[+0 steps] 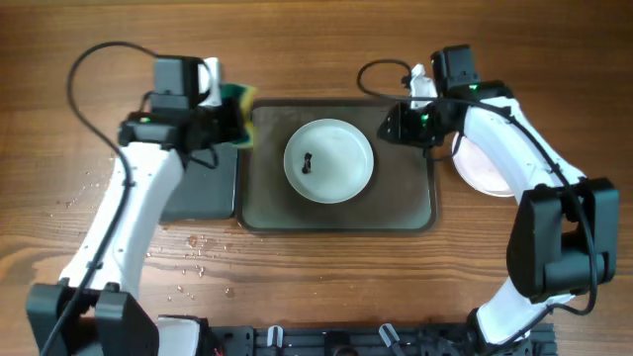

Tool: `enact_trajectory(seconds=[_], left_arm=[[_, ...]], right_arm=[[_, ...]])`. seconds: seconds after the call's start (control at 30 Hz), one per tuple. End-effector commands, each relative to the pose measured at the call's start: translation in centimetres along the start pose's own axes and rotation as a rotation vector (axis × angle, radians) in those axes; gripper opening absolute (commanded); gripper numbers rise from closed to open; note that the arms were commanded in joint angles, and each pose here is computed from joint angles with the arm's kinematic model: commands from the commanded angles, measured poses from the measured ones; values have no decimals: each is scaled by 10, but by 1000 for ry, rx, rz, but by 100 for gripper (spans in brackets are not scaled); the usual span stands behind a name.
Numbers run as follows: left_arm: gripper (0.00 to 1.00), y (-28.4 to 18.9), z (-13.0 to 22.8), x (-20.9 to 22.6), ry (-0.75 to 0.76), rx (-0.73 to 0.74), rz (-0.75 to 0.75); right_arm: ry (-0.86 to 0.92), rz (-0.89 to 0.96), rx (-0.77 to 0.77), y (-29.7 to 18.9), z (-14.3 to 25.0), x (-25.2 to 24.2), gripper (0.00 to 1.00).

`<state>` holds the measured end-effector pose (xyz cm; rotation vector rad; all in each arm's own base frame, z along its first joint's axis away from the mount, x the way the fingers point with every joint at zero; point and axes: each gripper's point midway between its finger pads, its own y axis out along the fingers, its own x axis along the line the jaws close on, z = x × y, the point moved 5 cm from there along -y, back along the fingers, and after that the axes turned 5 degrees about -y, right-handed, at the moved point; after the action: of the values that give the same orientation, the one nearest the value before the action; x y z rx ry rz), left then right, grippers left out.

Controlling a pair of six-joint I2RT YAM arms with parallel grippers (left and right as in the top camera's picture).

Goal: Clean dirty plates on tray and stack at the side
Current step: 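Bring the sponge with the left gripper onto the held plate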

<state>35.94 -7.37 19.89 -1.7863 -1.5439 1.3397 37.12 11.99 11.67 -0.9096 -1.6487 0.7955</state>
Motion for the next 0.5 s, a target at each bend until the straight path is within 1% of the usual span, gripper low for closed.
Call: enact_trajectory(seconds=[0.0,0.03,0.13,0.17,0.2,0.33,0.47], left_arm=[[4,11,7,-34,3,27,64],[4,14,11,-40,18,36,72],[4,28,21,-55,43,65,90],[4,32,24,-59,49,75,93],[4,37,26,-61,53,84,94],[4,59,36,-70,55,119,96],[4,73,42,-74,70,136,99]], right_arm=[[12,15,72,20,22,-3,43],[13,23,78,23,25,-4,42],[-2,24,69,32,29,-3,27],[7,24,62,34,30,-3,23],[17,26,58,36,30,-3,22],[89,95,24,44,32,-12,23],[112,89,8,51,37,-16,22]])
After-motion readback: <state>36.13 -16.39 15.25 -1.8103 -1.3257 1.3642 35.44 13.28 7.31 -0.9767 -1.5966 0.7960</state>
